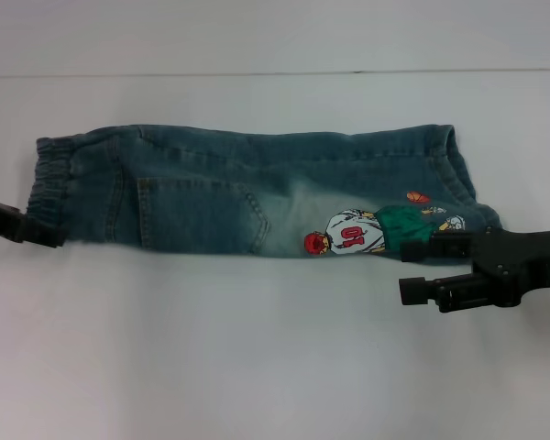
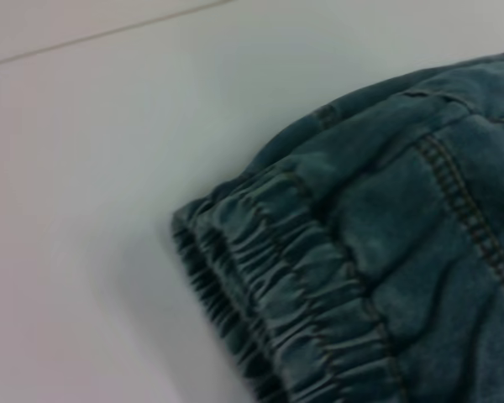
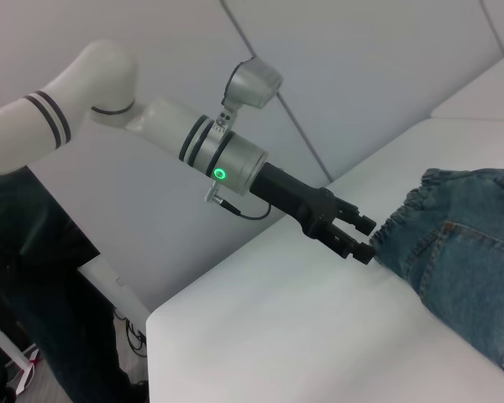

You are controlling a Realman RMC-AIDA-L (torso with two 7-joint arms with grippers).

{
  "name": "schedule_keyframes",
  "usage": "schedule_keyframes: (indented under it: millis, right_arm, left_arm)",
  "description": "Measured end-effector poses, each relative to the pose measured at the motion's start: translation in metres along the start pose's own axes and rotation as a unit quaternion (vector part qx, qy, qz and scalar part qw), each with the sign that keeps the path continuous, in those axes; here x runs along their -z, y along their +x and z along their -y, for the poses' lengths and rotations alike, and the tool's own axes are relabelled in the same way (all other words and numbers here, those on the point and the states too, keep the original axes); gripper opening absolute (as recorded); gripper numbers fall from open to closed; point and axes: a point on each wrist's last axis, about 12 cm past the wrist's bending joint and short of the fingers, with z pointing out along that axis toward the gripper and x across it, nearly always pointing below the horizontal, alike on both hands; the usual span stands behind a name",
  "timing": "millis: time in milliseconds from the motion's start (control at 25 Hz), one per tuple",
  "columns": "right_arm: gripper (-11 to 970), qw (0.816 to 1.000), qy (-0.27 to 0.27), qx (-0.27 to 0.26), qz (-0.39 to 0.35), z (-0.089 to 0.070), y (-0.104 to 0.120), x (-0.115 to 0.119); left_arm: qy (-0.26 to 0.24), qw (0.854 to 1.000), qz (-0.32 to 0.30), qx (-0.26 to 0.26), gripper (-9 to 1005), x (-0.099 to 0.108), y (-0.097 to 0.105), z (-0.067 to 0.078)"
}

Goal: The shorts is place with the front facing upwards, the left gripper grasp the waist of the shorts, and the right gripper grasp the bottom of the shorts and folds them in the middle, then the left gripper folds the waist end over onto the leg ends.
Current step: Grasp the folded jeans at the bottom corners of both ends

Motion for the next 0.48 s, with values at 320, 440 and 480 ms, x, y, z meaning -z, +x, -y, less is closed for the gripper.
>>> schedule_keyframes:
  millis: [320,440,480]
  right_arm:
    - [928,1.0,0.003,-0.002,0.001,0.0002,0.003,-0.0001]
    - [927,1.0,0.004,-0.002,0.001,0.0003,0.0038,-0.0008]
    - [927,1.0,0.005,-0.002,0.002,0.0005,0.0039,-0.0013]
  left_arm:
    - [-0.01,0.999,-0.019,-0.024,849,-0.0066,-0.0086,0.0058]
    - [-0.011,0.999,-0.02,-0.024,742,-0.0065,-0.009,0.0056]
    - [-0.011,0.999,-0.02,-0.025,706,-0.0065,-0.009,0.0056]
